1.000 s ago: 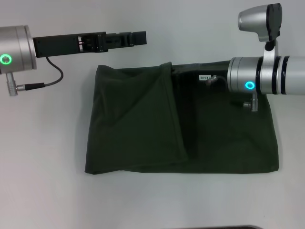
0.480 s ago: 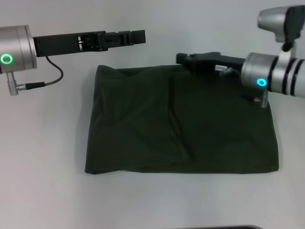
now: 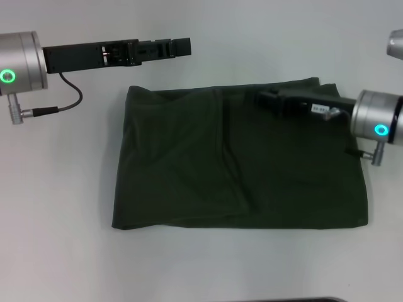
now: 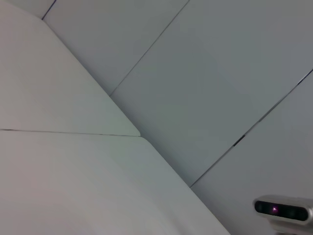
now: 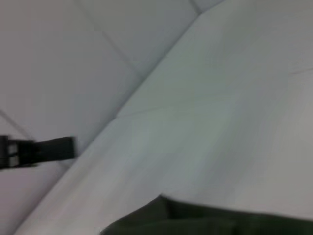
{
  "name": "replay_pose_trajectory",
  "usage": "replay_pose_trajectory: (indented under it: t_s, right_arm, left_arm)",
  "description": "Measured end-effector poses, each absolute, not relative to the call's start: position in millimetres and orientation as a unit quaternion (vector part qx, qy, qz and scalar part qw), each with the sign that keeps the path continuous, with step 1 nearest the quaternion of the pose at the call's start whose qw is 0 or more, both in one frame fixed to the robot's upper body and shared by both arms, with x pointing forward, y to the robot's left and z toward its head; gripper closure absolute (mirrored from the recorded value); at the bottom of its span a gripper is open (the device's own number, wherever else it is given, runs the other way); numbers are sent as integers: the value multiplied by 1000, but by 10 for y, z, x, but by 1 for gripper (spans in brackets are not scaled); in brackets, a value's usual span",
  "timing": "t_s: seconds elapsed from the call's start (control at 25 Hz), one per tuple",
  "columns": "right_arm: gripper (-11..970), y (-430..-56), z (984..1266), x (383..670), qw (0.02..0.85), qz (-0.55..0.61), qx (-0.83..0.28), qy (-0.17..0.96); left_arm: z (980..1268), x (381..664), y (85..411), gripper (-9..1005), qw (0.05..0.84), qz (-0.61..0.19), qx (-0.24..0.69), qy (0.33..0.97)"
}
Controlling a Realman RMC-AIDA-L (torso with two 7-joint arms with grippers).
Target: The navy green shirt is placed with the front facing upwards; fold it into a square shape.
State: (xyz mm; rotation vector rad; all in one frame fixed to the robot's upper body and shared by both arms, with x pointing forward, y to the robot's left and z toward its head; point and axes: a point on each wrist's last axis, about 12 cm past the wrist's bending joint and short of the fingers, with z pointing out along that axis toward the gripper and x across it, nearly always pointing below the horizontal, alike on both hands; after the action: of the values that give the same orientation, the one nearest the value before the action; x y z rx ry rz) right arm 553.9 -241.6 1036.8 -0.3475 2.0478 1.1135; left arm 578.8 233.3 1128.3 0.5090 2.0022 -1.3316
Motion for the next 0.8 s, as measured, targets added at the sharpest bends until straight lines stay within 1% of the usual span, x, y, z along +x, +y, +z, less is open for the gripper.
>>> replay_pose_trajectory:
  t_s: [0.04, 0.24, 0.52, 0.68, 0.8]
  right_arm:
    - [746, -2410, 10392, 5521, 370, 448, -141, 801]
    - [504, -2360, 10489, 5455, 293, 499, -141, 803]
    - [351, -2428, 10565, 5428, 240, 527, -103, 809]
    - [263, -2489, 10581, 5427, 224, 531, -80, 813]
    - [240, -2510, 10582, 5429, 210, 530, -67, 819]
  left_arm:
    - [11284, 5788, 2333, 308, 336, -511, 195, 767]
    - [11291, 5792, 2335, 308, 337, -510, 196, 766]
    - [11288, 5776, 2360, 308, 336, -511, 197, 766]
    - [11282, 5769, 2379, 308, 337, -510, 196, 767]
    - [11289, 5771, 2430, 309, 347, -505, 194, 766]
